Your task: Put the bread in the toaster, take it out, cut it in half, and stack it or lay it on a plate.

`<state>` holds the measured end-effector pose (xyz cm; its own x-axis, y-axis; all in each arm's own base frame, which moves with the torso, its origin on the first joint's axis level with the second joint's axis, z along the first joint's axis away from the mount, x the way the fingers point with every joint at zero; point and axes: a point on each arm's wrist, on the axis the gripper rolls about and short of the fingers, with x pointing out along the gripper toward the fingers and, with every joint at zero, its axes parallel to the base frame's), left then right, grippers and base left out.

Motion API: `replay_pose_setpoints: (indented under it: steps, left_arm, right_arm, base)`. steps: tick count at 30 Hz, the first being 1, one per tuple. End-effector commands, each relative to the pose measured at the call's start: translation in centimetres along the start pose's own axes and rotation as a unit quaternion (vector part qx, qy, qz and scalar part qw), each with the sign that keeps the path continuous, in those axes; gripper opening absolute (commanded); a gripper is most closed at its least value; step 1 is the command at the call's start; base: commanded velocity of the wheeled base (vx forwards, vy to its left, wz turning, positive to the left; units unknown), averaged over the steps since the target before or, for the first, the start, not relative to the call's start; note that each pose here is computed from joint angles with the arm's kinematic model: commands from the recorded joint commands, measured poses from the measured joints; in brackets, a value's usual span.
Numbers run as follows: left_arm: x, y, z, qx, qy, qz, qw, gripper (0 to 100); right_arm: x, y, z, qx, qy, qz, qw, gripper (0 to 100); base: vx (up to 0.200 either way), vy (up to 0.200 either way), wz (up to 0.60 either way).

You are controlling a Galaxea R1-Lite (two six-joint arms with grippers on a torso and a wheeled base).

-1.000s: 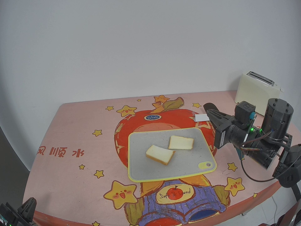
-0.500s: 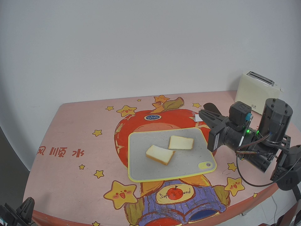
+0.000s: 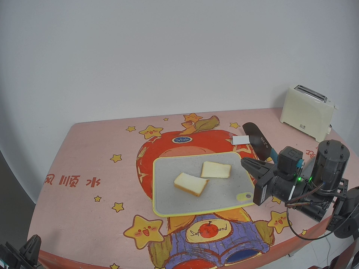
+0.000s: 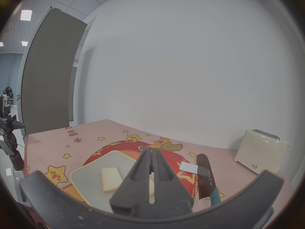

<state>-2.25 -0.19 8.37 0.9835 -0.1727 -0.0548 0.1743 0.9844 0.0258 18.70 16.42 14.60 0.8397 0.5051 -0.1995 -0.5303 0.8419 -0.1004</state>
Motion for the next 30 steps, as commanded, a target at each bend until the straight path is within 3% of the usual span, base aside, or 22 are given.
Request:
replay_pose_setpoints:
  steps: [1, 7, 11, 13, 16, 20, 23, 29, 30]
  left_arm:
    - [0.0, 0.0, 0.0, 0.0, 0.003, 0.0, 1.0, 0]
    - [0.0, 0.0, 0.0, -0.001, 0.003, 0.0, 1.0, 0]
    - [0.0, 0.0, 0.0, -0.001, 0.003, 0.0, 1.0, 0]
    - [0.0, 0.0, 0.0, -0.001, 0.003, 0.0, 1.0, 0]
    - [0.0, 0.0, 0.0, 0.0, 0.003, 0.0, 1.0, 0]
    - [0.0, 0.0, 0.0, -0.001, 0.003, 0.0, 1.0, 0]
    - [0.0, 0.0, 0.0, 0.0, 0.003, 0.0, 1.0, 0]
    - [0.0, 0.0, 0.0, 0.0, 0.003, 0.0, 1.0, 0]
    - [0.0, 0.0, 0.0, 0.0, 0.003, 0.0, 1.0, 0]
  right_arm:
    - [-0.3, 0.0, 0.4, 0.0, -0.005, 0.002, 1.0, 0]
    - [1.1, 0.2, 1.2, 0.006, -0.006, 0.001, 1.0, 0]
    - [1.7, 0.9, 1.7, 0.029, -0.002, 0.021, 0.9994, 0]
    - [1.7, 1.0, 1.8, 0.029, 0.004, 0.02, 0.9994, 0]
    - [1.9, 1.2, 2.8, 0.034, -0.011, 0.025, 0.999, 0]
    - [2.2, 0.3, 3.1, 0.04, -0.016, 0.019, 0.9989, 0]
    - [2.3, -1.0, 2.4, 0.042, 0.007, 0.029, 0.9987, 0]
    - [2.2, -1.4, 1.3, 0.036, 0.04, 0.046, 0.9975, 0]
    - [2.3, -1.5, 1.2, 0.037, 0.043, 0.05, 0.9971, 100]
  base:
    - [0.0, 0.0, 0.0]
    - [0.0, 0.0, 0.0]
    - [0.0, 0.0, 0.0]
    - [0.0, 0.0, 0.0]
    - [0.0, 0.0, 0.0]
    - [0.0, 0.0, 0.0]
    - [0.0, 0.0, 0.0]
    - [0.0, 0.0, 0.0]
    - [0.0, 0.0, 0.0]
